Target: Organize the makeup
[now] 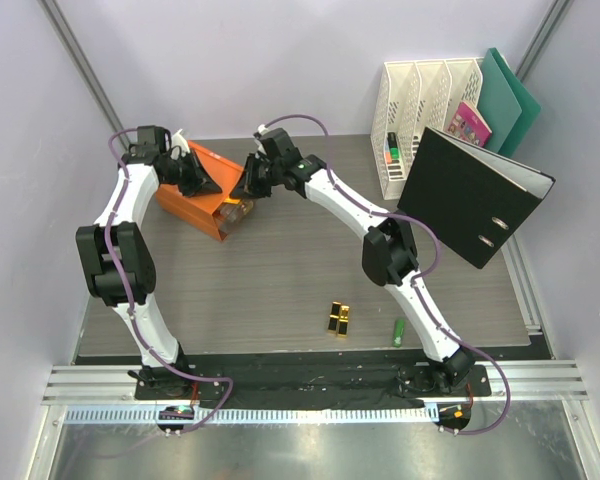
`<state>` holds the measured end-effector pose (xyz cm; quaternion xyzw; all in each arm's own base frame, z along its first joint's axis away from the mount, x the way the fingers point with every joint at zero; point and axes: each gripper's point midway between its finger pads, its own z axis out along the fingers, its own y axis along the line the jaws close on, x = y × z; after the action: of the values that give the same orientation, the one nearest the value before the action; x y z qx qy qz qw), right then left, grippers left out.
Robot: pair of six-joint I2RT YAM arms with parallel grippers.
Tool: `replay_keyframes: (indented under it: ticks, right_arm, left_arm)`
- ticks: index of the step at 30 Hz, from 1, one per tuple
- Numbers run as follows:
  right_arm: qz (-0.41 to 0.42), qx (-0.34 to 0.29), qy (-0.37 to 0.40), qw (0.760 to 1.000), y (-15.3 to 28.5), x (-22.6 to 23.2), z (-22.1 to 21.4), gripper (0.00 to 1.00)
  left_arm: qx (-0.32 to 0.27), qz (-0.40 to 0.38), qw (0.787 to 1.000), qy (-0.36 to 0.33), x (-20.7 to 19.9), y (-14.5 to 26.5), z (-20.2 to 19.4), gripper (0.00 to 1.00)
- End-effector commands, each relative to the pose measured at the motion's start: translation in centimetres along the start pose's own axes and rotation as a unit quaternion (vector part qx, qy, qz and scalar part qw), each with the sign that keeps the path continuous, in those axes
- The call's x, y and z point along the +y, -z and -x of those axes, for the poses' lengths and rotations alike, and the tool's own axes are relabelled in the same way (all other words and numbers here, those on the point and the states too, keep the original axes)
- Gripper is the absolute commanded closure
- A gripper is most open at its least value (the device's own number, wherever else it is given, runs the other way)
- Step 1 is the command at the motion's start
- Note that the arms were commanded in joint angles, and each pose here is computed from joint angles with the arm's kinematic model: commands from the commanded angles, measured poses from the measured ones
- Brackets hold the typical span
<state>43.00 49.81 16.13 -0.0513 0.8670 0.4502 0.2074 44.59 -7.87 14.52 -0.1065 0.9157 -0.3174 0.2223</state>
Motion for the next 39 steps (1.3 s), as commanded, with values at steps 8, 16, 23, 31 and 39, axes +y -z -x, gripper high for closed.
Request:
replay_keyframes:
  ticks: [8, 16, 23, 31, 39]
  right_arm:
    - [0.009, -0.054, 0.061, 0.997, 2.9, 4.0, 1.6, 0.95]
    - [0.047, -0.102, 0.046, 0.993, 7.9, 7.0, 5.0, 0.93]
    - [0.033, -0.095, 0.044, 0.994, 10.8, 5.4, 4.2, 0.93]
    - [-0.043, -0.011, 0.021, 0.999, 10.1, -1.8, -1.4, 0.99]
    - [-0.059, 0.035, -0.010, 0.998, 7.6, -4.2, -3.5, 0.99]
  left_arm:
    - [0.207, 0.206, 0.954, 0.070, 11.1, -1.0, -11.8, 1.00]
    - [0.208, 0.205, 0.954, 0.071, 11.1, -1.1, -11.8, 1.00]
    - [0.210, 0.203, 0.954, 0.073, 11.1, -1.3, -11.9, 1.00]
    - [0.209, 0.203, 0.954, 0.073, 11.1, -1.3, -11.8, 1.00]
    - [0.210, 0.204, 0.953, 0.075, 11.2, -1.4, -11.9, 1.00]
